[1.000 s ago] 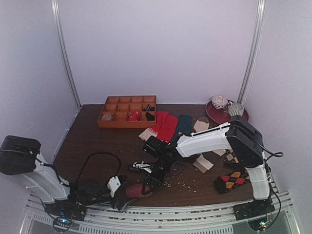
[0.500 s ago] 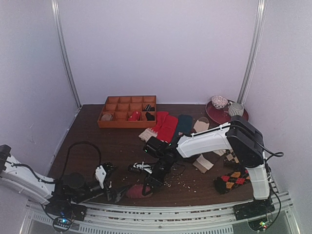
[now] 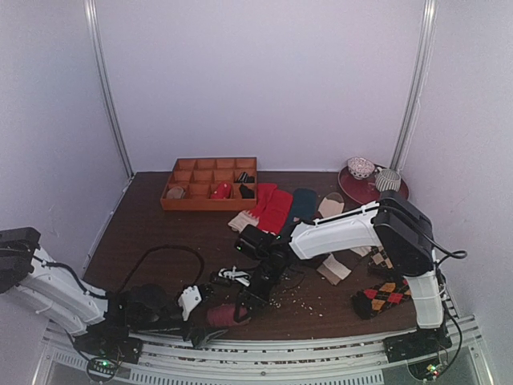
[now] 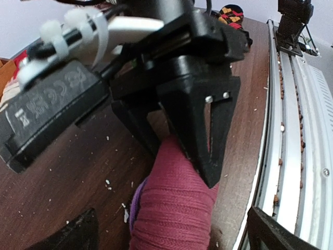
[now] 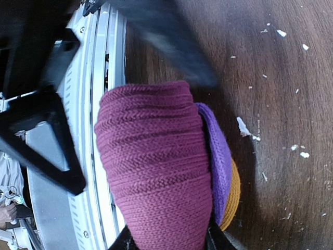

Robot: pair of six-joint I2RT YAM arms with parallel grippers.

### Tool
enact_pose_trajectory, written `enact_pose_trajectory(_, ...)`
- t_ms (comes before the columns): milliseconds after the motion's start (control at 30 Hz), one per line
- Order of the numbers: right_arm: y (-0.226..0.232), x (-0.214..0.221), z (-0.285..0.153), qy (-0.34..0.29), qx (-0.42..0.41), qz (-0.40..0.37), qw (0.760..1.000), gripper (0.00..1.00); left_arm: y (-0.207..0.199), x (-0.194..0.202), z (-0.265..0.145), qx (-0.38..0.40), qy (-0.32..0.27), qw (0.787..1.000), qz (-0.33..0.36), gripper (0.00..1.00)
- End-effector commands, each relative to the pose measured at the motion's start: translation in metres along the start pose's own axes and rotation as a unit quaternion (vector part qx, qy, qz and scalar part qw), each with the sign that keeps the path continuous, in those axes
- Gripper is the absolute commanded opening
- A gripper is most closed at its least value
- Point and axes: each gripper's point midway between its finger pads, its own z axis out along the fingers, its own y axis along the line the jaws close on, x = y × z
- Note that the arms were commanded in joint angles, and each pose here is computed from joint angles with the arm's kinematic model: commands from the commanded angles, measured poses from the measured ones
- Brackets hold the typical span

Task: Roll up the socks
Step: Pick up a pair of socks from the center of the board.

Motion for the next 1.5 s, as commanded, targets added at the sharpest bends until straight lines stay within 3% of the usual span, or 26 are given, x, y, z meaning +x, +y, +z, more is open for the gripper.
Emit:
enact_pose_trajectory(0,-0.049,0.107,0.023,0.169,0.088,0.100,0.977,0.30,0.000,-0.013,0.009,0.028,-0.030,0.999,-0.028,0.98)
enact_pose_trajectory(367,-0.051,0.107,0.025,0.171,0.088,0.098,0.976,0.30,0.019,-0.026,0.021,0.010,-0.054,0.998,-0.035,0.98)
enact_pose_trajectory(833,-0.053,0.110,0.025,0.175,0.095,0.097,0.975,0.30,0.008,0.015,0.034,0.054,0.018,0.995,-0.080,0.93)
enact_pose_trajectory(1000,-0.056,0.115,0.025,0.181,0.100,0.098,0.973,0.30,0.004,0.017,0.033,0.067,0.021,0.994,-0.083,0.87)
enact_pose_trajectory(1333,-0.058,0.117,0.026,0.183,0.101,0.099,0.973,0.30,-0.001,0.007,0.031,0.090,0.001,0.993,-0.077,0.61)
enact_pose_trajectory(1467,-0.059,0.117,0.027,0.184,0.102,0.100,0.973,0.30,-0.004,-0.001,0.028,0.100,-0.014,0.992,-0.070,0.56)
